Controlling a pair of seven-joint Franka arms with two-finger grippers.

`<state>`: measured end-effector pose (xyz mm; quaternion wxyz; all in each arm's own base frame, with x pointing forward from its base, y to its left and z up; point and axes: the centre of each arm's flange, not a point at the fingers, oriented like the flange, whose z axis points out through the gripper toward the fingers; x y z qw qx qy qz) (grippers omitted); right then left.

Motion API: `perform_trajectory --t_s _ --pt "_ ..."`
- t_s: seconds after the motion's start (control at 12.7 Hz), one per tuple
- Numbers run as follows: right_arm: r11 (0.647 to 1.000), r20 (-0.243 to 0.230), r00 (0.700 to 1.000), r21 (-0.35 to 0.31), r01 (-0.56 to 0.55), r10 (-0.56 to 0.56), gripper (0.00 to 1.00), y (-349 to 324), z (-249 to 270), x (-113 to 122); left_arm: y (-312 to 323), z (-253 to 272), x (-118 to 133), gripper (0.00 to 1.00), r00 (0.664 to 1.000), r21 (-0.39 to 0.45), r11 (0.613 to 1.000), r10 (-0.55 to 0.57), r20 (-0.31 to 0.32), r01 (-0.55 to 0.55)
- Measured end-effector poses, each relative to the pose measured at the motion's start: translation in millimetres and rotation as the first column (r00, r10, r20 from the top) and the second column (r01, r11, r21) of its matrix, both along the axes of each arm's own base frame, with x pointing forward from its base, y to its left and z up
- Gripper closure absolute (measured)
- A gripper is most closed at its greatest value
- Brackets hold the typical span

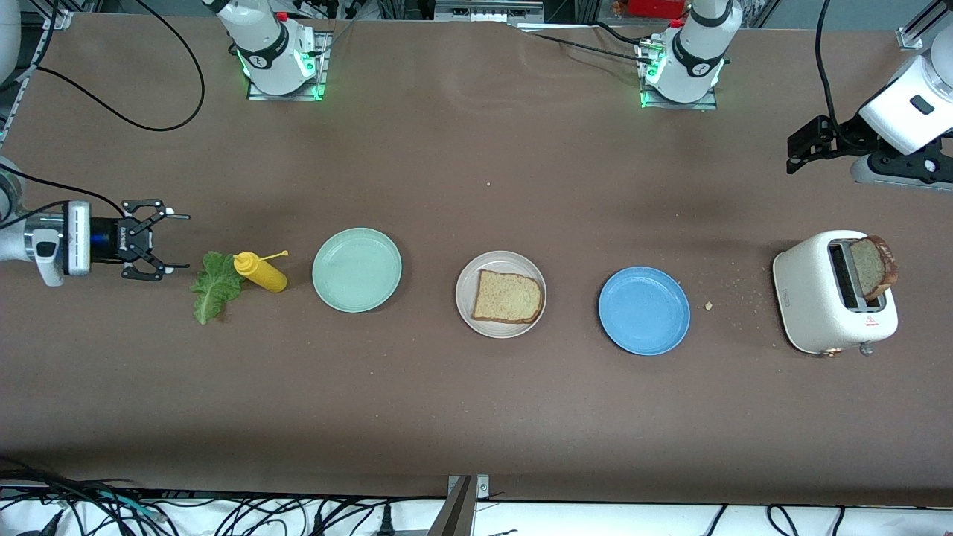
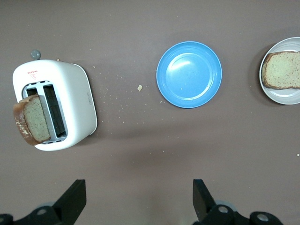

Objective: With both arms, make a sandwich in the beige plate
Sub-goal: 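Reach the right gripper to the yellow mustard bottle, then close the right gripper around the mustard bottle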

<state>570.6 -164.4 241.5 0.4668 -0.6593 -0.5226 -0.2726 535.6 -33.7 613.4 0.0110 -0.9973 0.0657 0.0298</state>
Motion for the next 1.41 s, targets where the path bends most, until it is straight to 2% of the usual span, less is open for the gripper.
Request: perform_trajectory --t_s 0.16,0.39,0.78,1.18,1.41 --pt "0.998 0.039 0.999 0.055 -0.018 0.015 0.0 10.8 -31.6 -0.2 -0.1 -0.1 0.0 0.0 1.0 0.0 1.0 0.0 0.0 0.0" --pt "0.995 0.082 0.997 0.094 -0.024 0.016 0.0 20.3 -69.4 -1.1 -0.1 -0.1 0.0 0.0 1.0 0.0 1.0 -0.002 0.0 0.002" --pt "0.995 0.124 0.992 0.101 0.009 -0.022 0.0 23.4 -93.9 12.4 0.0 -0.1 0.0 0.0 1.0 0.0 1.0 -0.003 0.0 0.003" --pt "0.988 0.13 0.991 0.155 0.016 -0.036 0.0 53.9 -104.9 24.4 -0.1 -0.1 0.0 0.0 1.0 0.0 1.0 -0.004 0.0 0.004" --pt "0.988 0.129 0.991 0.157 0.001 -0.021 0.0 68.5 -107.0 27.4 -0.1 -0.1 0.0 0.0 1.0 0.0 1.0 -0.005 0.0 0.005"
